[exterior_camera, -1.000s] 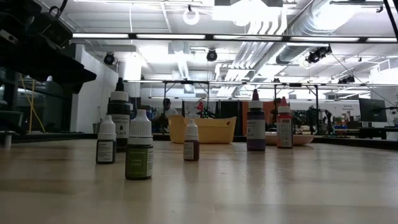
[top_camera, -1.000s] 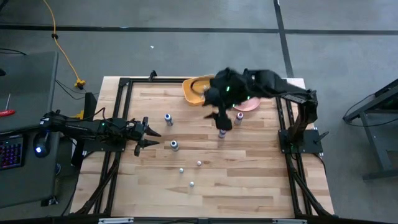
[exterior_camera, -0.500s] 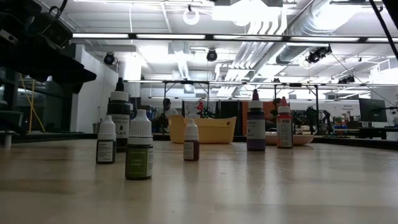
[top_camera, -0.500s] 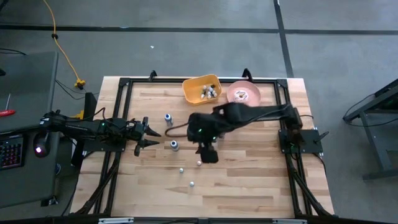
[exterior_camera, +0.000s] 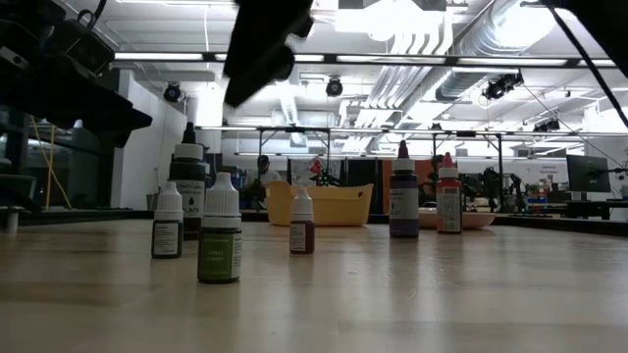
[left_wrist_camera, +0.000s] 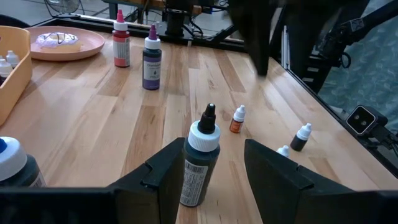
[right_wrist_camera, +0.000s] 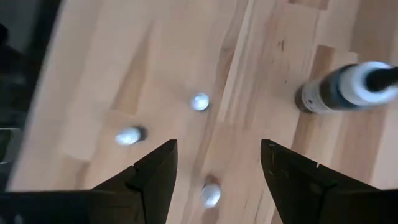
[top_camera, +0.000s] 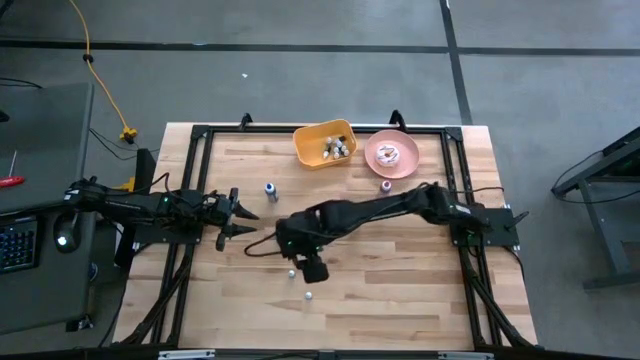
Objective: Pick & Place food coloring
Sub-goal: Put the small black food coloring bottle into the yellow bin
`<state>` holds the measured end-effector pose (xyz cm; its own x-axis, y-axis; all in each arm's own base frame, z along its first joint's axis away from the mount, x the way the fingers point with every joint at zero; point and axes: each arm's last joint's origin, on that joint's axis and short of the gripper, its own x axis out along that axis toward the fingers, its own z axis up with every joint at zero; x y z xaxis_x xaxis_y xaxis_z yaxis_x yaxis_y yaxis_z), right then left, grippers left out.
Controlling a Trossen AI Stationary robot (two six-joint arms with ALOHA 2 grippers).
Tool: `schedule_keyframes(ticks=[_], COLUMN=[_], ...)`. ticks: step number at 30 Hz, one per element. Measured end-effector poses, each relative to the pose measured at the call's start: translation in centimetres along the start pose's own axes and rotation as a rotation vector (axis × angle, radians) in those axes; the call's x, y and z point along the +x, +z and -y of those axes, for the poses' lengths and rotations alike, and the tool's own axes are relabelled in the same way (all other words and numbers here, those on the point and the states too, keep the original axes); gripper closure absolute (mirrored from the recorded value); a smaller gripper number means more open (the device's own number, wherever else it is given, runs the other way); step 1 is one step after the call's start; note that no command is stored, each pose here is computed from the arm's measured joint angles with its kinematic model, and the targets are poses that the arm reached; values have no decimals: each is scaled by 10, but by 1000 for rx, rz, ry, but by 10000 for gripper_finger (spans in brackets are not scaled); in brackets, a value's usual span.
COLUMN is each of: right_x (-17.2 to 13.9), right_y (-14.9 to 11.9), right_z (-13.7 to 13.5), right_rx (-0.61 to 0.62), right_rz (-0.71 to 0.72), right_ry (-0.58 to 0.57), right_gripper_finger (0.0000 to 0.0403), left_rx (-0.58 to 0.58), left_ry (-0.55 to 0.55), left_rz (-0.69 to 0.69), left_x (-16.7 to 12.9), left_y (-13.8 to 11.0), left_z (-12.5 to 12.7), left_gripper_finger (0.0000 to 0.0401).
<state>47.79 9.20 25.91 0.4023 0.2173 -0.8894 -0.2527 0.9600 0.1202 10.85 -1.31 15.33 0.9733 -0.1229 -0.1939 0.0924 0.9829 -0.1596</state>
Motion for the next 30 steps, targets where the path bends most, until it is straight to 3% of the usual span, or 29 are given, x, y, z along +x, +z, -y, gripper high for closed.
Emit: schedule_keyframes(ticks=[7,16,30], right_x=[41,54,79], right_y=[-3,1,-2], right_z=[-3,-15,-18], right_rx=[-78,-275,-265], right_rz=[-47,-13,-13], right_ry=[-21,-114,-76], right_gripper_finger=[183,183,183], left_rx=[0,0,0], left_ry=[0,0,0], left_rz=[0,0,0], left_x=[0,0,0], left_y=[0,0,0], left_z=[0,0,0], left_gripper_finger=[238,238,238])
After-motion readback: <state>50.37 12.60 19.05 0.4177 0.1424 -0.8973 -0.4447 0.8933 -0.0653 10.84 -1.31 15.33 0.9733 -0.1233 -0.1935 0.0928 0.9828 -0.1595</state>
